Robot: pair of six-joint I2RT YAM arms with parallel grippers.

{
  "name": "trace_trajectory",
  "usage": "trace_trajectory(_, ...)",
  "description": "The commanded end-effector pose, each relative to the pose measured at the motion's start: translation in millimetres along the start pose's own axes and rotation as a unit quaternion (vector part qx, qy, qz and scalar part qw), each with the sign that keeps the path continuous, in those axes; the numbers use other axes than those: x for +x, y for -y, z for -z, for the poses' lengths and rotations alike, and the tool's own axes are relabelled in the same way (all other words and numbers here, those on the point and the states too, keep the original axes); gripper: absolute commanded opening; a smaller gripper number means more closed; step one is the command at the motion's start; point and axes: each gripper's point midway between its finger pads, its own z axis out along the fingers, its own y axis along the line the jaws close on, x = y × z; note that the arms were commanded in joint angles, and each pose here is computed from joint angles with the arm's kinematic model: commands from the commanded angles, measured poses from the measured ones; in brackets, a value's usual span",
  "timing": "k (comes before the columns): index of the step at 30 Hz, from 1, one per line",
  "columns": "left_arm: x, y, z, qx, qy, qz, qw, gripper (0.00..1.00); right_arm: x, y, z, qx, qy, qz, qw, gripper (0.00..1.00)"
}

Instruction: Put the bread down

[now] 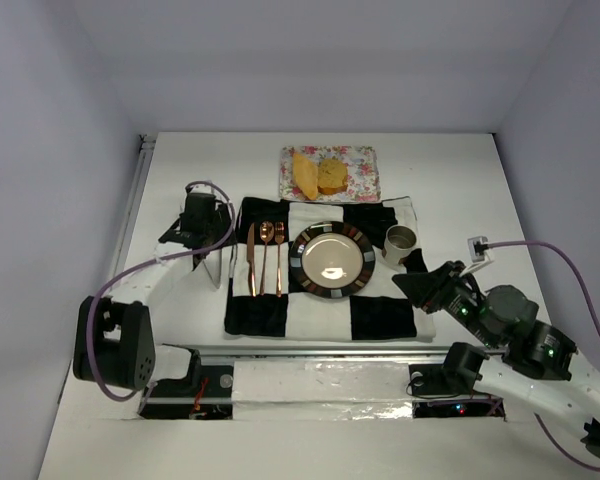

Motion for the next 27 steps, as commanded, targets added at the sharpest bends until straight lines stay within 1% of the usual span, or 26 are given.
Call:
trace_trajectory(1, -33, 10, -5, 0.004, 0.04, -0.01, 0.999, 0.59, 0, -1, -7, 0.002, 0.006, 0.003, 1.0, 0.32)
trace_trajectory(3, -23, 10, -19, -0.006, 0.019, -0.023, 1.0, 0.58, 3, 0, -11, 0.007, 0.001, 0.008, 1.0, 0.32)
trace_trajectory(4, -25, 8, -21, -0.016, 0.014, -0.025, 0.999, 0.56, 3, 0, -11, 0.008, 0.001, 0.009, 1.0, 0.32)
trace_trajectory(5, -26, 4, -24, -0.036, 0.017, -0.03, 0.999, 0.55, 3, 1, -12, 0.009, 0.001, 0.009, 1.0, 0.32)
trace_trajectory(8, -28, -2, -34, -0.06, 0.018, -0.039, 0.997, 0.5, 7, 2, -14, 0.01, -0.003, 0.009, 1.0, 0.32)
trace_trajectory(11, -24, -12, -51, -0.097, 0.003, -0.05, 0.994, 0.46, 11, 3, -15, 0.009, -0.007, 0.008, 1.0, 0.32)
trace_trajectory(16, -15, -18, -74, -0.122, -0.018, -0.067, 0.99, 0.35, 14, 2, -15, 0.007, -0.013, 0.002, 1.0, 0.32)
trace_trajectory(18, -5, -20, -82, -0.127, -0.034, -0.075, 0.988, 0.32, 16, 2, -15, 0.005, -0.017, -0.002, 1.0, 0.32)
trace_trajectory(20, 0, -21, -88, -0.129, -0.044, -0.081, 0.987, 0.21, 19, 1, -17, 0.001, -0.023, -0.004, 1.0, 0.34)
trace_trajectory(21, 1, -22, -89, -0.134, -0.048, -0.085, 0.986, 0.04, 22, -2, -18, -0.004, -0.029, -0.006, 1.0, 0.36)
trace_trajectory(22, -1, -23, -88, -0.137, -0.046, -0.086, 0.986, 0.0, 21, -7, -19, -0.014, -0.028, -0.011, 0.999, 0.37)
trace_trajectory(23, -5, -25, -86, -0.141, -0.04, -0.086, 0.985, 0.0, 25, -8, -23, -0.016, -0.035, -0.011, 0.999, 0.39)
trace_trajectory(24, -17, -22, -79, -0.137, -0.023, -0.082, 0.987, 0.0, 31, -13, -25, -0.029, -0.047, -0.012, 0.998, 0.44)
trace_trajectory(26, -35, -17, -66, -0.127, 0.005, -0.07, 0.989, 0.0, 32, -30, -33, -0.059, -0.05, -0.018, 0.997, 0.48)
trace_trajectory(27, -58, -10, -47, -0.112, 0.041, -0.057, 0.991, 0.0, 44, -36, -42, -0.068, -0.077, -0.012, 0.995, 0.53)
